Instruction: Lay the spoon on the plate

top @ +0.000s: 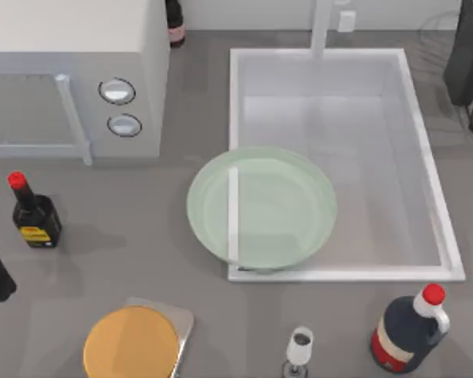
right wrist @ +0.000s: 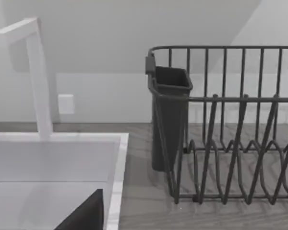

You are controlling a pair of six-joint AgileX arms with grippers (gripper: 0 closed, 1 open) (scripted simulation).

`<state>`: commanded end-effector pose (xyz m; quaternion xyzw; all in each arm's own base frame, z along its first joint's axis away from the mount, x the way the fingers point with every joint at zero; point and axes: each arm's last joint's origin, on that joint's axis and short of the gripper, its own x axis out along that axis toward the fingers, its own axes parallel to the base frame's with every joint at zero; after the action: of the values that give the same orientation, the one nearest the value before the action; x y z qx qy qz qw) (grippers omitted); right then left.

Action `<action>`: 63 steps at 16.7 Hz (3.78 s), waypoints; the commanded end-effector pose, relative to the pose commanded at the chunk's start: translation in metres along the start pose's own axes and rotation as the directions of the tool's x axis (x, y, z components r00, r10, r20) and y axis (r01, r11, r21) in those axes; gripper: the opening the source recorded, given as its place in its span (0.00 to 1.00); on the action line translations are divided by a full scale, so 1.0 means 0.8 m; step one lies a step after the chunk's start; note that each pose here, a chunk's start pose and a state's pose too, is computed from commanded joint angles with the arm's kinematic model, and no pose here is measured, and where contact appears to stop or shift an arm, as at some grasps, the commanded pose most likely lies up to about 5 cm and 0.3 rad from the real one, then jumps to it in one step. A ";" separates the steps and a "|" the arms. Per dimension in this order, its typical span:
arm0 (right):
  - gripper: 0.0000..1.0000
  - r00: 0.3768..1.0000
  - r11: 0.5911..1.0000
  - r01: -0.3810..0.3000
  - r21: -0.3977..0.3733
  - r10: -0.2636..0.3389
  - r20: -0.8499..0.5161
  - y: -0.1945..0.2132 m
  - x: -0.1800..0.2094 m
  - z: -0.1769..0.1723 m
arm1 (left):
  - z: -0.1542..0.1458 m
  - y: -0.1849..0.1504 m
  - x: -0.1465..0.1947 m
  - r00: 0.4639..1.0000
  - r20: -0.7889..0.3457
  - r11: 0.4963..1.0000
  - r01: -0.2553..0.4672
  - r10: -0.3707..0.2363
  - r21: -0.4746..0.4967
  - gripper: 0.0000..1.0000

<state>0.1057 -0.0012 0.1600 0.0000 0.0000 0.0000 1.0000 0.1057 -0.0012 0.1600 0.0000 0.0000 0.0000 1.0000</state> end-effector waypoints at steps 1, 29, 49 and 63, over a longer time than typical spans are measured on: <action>1.00 1.000 1.000 0.000 0.000 0.000 0.000 0.000 0.000 0.000 | 0.000 0.000 0.000 1.000 0.000 1.000 0.000 0.000 0.000 1.00; 1.00 -0.004 0.761 -0.648 0.000 -0.003 -1.000 -0.080 0.208 0.041 | 0.000 0.000 0.000 1.000 0.000 1.000 0.000 0.000 0.000 1.00; 0.92 -0.004 0.761 -0.648 0.000 -0.003 -1.000 -0.080 0.208 -0.084 | 0.000 0.000 0.000 1.000 0.000 1.000 0.000 0.000 0.000 1.00; 0.00 -0.004 0.761 -0.648 0.000 -0.003 -1.000 -0.080 0.208 -0.084 | 0.000 0.000 0.000 1.000 0.000 1.000 0.000 0.000 0.000 1.00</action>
<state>0.2721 -0.0654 0.0931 -0.2449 0.6653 0.2436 0.6619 0.1057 -0.0012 0.1600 0.0000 0.0000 0.0000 1.0000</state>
